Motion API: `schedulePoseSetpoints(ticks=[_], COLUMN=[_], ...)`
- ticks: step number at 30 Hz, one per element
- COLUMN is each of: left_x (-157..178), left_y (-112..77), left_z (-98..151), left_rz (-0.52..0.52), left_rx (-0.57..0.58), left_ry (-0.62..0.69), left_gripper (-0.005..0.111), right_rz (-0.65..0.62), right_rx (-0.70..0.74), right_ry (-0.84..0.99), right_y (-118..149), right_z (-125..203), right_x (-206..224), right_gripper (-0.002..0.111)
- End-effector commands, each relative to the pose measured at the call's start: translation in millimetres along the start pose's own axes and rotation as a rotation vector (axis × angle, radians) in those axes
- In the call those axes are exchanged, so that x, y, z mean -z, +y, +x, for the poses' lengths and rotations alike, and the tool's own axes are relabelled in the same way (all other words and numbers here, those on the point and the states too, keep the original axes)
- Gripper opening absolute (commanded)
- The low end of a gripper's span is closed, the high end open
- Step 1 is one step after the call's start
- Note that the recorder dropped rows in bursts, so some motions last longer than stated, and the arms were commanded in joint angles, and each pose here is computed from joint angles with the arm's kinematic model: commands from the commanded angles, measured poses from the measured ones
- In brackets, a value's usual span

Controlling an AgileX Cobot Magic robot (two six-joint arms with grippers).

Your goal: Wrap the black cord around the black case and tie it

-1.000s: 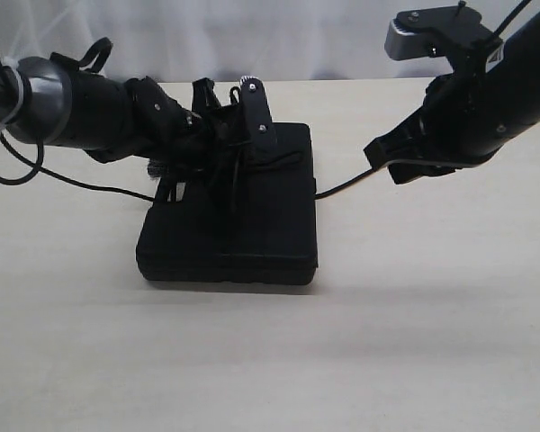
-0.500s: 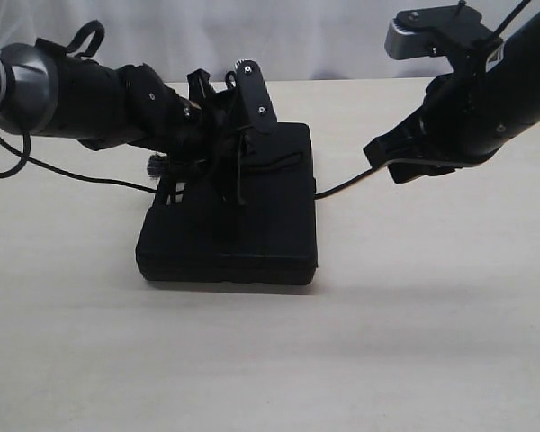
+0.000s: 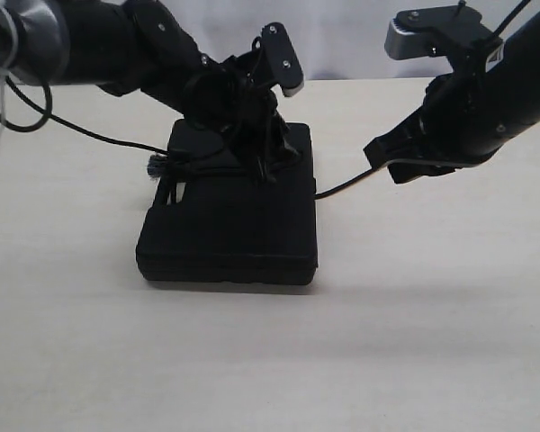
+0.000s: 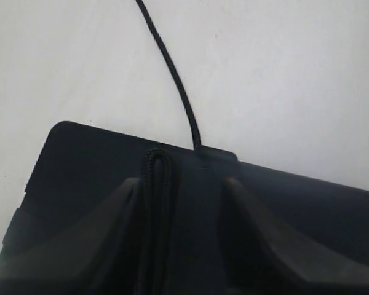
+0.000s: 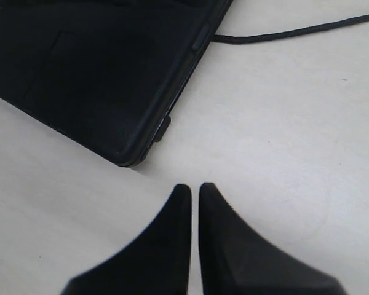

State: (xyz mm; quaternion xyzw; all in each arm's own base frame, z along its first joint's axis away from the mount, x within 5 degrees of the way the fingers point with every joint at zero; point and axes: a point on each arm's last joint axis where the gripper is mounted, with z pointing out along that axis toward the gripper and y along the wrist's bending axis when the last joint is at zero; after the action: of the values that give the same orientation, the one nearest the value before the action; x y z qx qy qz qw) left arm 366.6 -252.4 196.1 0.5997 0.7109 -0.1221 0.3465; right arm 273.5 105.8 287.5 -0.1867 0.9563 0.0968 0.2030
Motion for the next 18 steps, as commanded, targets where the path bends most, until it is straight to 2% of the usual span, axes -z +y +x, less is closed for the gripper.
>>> schedulePoseSetpoints(ticks=[1, 6, 15, 18], left_x=[-22.0, -36.7, -42.3, -45.5], left_y=[6.3, 10.5, 7.1, 10.0], left_z=[8.5, 20.6, 25.3, 27.4], left_rz=[-0.101, -0.158, -0.126, -0.162], left_rx=[-0.015, -0.054, -0.049, -0.037], left_ry=[0.01, 0.048, 0.062, 0.061], left_gripper=[0.039, 0.039, 0.039, 0.039], right_rz=[0.004, 0.004, 0.004, 0.004], right_rx=[0.004, 0.004, 0.004, 0.004], right_ry=[-0.007, -0.01, -0.008, -0.008], right_y=[0.2, 0.2, 0.2, 0.2], right_z=[1.0, 0.7, 0.9, 0.9], right_x=[2.0, 2.0, 2.0, 2.0], right_gripper=[0.004, 0.004, 0.004, 0.004])
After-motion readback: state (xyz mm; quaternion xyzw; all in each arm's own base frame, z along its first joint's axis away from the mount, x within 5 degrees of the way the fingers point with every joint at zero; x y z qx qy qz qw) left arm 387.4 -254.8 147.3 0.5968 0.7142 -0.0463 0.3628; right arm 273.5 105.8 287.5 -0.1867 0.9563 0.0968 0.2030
